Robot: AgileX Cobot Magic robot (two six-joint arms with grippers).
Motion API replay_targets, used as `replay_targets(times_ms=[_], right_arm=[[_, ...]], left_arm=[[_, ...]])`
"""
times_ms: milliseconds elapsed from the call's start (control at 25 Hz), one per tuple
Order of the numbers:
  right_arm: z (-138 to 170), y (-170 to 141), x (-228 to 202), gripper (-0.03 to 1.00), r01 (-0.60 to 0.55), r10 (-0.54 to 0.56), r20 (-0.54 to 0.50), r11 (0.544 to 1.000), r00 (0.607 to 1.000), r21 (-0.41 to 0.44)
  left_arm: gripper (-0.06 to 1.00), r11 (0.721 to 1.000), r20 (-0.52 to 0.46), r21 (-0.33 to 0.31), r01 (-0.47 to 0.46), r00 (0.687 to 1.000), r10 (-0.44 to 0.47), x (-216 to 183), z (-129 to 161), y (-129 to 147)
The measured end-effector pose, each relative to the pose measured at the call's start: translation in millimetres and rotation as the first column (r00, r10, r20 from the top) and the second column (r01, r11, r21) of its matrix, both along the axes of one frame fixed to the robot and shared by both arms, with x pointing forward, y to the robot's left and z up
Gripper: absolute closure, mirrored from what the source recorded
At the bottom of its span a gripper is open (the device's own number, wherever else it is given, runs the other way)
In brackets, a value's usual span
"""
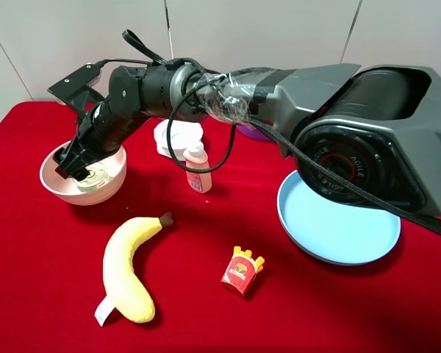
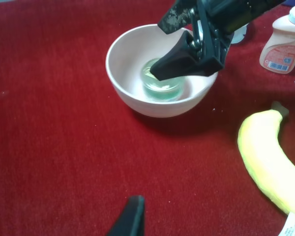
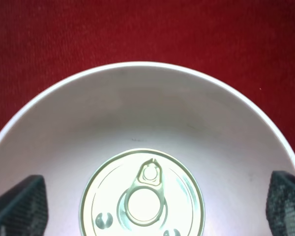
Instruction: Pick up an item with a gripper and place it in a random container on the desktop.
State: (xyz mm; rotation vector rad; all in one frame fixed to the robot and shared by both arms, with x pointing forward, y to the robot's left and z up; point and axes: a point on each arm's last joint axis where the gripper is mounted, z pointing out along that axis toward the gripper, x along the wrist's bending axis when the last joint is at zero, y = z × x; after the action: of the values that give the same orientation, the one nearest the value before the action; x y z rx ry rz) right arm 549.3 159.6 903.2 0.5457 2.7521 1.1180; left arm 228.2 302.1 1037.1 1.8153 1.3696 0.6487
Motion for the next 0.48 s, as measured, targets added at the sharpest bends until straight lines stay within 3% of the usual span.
replay_targets(times_ms=[480], right_arm=[[0.3, 0.2, 0.3, 0.27, 0.002, -0.002, 0.002, 1.000, 1.000, 0.004]], left_arm=[[0.03, 1.000, 0.000, 0.000, 0.000, 1.000, 0.000, 0.0, 0.0, 0.0]])
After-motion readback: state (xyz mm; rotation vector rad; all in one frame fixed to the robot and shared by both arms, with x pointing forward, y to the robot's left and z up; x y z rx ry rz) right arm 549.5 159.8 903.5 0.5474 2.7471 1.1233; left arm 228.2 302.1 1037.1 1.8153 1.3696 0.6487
